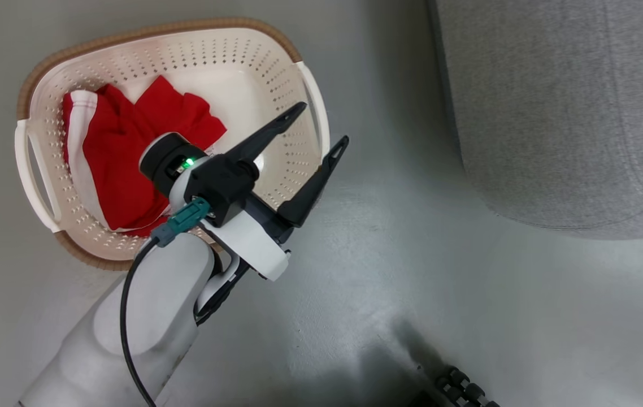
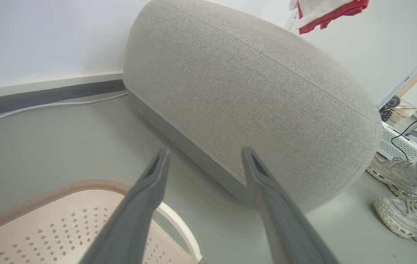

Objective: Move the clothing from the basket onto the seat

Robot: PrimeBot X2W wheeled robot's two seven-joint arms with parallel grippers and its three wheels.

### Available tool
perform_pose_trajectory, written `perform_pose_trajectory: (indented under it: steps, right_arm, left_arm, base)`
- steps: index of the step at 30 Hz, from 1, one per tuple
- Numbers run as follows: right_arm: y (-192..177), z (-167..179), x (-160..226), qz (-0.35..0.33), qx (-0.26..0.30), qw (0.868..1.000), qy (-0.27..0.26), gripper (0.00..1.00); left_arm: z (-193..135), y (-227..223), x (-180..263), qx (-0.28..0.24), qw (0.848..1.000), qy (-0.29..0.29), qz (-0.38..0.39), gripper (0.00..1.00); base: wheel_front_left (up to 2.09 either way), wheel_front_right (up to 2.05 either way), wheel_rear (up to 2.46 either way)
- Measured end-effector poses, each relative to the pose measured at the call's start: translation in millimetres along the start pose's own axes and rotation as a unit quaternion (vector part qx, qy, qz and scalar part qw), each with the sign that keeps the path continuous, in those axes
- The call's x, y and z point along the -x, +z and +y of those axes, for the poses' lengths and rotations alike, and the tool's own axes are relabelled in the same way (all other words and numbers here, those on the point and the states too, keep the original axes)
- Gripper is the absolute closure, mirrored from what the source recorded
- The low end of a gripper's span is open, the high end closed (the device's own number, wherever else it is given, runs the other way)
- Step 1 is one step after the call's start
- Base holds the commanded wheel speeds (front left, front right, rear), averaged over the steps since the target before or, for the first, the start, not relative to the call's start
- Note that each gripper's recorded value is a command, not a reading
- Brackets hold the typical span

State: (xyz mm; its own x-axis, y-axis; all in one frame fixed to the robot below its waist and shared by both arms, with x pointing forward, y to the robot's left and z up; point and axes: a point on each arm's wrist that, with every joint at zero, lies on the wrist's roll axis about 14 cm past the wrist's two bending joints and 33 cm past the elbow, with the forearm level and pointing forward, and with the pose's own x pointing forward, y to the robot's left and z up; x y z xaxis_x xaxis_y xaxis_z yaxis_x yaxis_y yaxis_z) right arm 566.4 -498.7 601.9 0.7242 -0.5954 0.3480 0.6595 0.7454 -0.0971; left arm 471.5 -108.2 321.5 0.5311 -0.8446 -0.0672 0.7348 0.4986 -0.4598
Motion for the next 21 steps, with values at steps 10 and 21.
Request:
perform_pose_trajectory:
  steps: [10,21]
  right_arm:
    - [-70,33,14,0.092,-0.009,0.996,0.018,1.00]
    - [-136,72,87,0.201,-0.050,0.974,0.088,1.00]
  left_arm:
    - [17,-3,9,0.004,1.000,0.028,0.000,0.00]
    - [13,20,12,-0.006,0.999,0.041,-0.019,0.00]
  base:
    - [0.00,0.00,0.00]
    - [0.00,0.00,0.00]
